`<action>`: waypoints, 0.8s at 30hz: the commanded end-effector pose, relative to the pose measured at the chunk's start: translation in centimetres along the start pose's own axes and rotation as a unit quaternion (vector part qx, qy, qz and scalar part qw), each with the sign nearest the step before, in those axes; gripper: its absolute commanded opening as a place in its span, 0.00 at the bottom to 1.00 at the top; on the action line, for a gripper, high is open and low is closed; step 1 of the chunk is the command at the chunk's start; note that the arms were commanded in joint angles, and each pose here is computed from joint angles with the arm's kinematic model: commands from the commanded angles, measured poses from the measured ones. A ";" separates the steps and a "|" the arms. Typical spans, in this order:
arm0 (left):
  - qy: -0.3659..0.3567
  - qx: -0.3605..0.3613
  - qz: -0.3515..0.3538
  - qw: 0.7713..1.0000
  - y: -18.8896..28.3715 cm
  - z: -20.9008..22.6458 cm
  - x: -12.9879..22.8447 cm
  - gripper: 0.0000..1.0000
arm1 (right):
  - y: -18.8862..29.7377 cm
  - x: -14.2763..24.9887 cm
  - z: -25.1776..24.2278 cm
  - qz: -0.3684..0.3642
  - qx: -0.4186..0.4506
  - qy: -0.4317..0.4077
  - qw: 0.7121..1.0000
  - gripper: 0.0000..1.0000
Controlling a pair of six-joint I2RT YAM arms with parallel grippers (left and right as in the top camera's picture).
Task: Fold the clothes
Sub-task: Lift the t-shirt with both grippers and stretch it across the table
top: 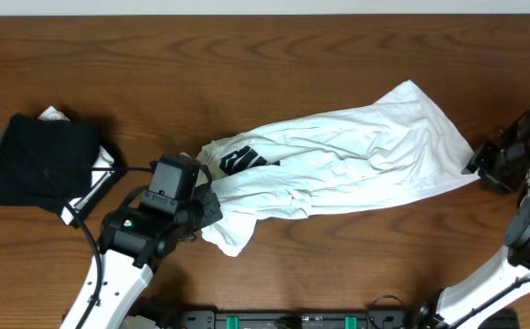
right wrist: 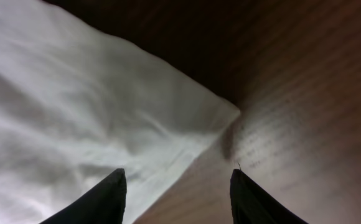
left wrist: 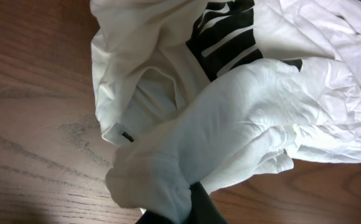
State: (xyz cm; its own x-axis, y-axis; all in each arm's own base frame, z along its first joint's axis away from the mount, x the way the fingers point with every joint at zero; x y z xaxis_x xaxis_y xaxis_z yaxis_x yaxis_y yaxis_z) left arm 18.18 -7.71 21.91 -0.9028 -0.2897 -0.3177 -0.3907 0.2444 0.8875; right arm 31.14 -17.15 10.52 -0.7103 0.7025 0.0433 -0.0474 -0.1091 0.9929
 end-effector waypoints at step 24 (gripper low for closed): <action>-0.117 0.032 -0.081 0.989 3.8 -2.1 -2.8 0.06 | 11.0 1.6 1.9 -0.119 -0.101 0.017 0.988 0.01</action>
State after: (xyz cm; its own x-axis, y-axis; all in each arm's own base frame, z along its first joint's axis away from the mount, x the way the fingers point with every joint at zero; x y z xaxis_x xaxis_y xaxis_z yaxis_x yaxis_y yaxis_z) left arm 18.76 -7.92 23.06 -0.9005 -0.1901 -0.3912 -0.4304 0.2589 0.8647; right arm 31.02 -16.40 14.48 -0.7008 0.7131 -0.0186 -0.1646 -0.1363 0.9769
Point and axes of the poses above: each gripper's point midway between its finger pads, its own y axis back along the fingers, its own z axis along the line the jaws close on, x = y × z, the point moved 10 cm from there along y, back along the fingers, and after that the axes turned 6 degrees about -y, right-handed, at the moved point
